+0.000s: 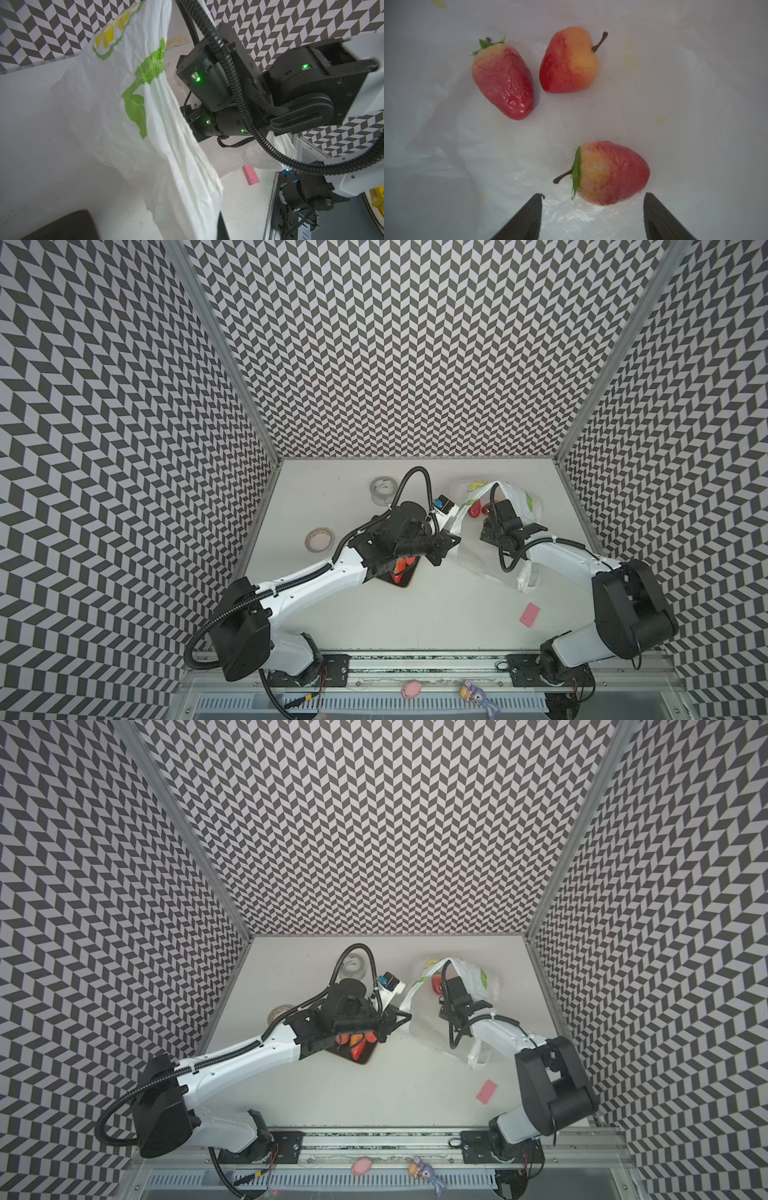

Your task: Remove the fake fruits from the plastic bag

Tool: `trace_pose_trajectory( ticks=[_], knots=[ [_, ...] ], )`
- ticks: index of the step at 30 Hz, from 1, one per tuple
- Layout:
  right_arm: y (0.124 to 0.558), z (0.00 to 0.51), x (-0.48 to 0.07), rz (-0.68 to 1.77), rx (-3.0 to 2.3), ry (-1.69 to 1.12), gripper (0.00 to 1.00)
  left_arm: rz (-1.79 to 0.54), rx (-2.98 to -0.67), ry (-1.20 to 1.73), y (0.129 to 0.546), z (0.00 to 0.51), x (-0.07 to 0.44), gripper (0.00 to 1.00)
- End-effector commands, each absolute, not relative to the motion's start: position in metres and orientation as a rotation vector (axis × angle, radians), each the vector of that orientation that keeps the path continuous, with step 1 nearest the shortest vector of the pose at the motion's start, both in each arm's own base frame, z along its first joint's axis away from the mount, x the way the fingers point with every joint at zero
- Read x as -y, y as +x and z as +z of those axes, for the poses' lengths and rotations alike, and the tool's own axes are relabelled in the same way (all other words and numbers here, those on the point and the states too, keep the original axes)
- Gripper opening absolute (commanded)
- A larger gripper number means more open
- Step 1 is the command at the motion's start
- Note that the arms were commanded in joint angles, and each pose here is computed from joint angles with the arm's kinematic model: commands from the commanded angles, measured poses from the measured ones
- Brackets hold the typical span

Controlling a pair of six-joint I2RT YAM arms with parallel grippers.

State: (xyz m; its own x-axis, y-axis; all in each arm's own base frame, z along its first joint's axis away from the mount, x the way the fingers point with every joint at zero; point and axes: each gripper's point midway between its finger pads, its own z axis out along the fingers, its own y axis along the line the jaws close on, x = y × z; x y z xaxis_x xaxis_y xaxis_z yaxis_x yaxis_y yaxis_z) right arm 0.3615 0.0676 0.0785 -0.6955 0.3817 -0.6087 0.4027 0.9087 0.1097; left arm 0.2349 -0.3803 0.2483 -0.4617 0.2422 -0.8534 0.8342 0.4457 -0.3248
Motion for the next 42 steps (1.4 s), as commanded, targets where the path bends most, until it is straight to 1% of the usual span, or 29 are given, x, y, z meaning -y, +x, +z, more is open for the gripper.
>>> trace_pose_trajectory(
  ticks=[1,5,10,13,17,21,29,32,37,40,42],
  knots=[
    [0.386,0.092,-0.066,-0.052,-2.322,0.509,0.79,-0.997,-1.912,0.922,0.234,0.256,0.383,0.0],
    [0.396,0.084,-0.066,-0.067,-2.334,0.441,0.81,-0.991,-1.916,0.931,0.233,0.254,0.383,0.0],
    [0.409,0.075,-0.067,-0.109,-2.353,0.313,0.89,-0.976,-1.925,0.939,0.233,0.25,0.381,0.0],
    [0.414,0.07,-0.064,-0.143,-2.357,0.266,0.92,-0.974,-1.93,0.94,0.233,0.249,0.381,0.0],
    [0.421,0.06,-0.061,-0.173,-2.378,0.215,0.94,-0.969,-1.937,0.941,0.234,0.246,0.382,0.0],
    [0.431,0.051,-0.062,-0.176,-2.409,0.176,0.94,-0.969,-1.94,0.942,0.234,0.245,0.382,0.0],
    [0.451,0.043,-0.072,-0.145,-2.442,0.166,0.86,-0.963,-1.947,0.945,0.235,0.242,0.383,0.0],
    [0.457,0.037,-0.073,-0.146,-2.462,0.187,0.81,-0.964,-1.948,0.947,0.235,0.242,0.384,0.0],
    [0.459,0.037,-0.073,-0.134,-2.471,0.222,0.66,-0.955,-1.952,0.943,0.237,0.241,0.383,0.0],
    [0.457,0.039,-0.073,-0.129,-2.474,0.226,0.64,-0.953,-1.952,0.941,0.237,0.241,0.382,0.0],
    [0.455,0.042,-0.073,-0.12,-2.474,0.227,0.61,-0.949,-1.955,0.939,0.238,0.24,0.382,0.0]
  ],
)
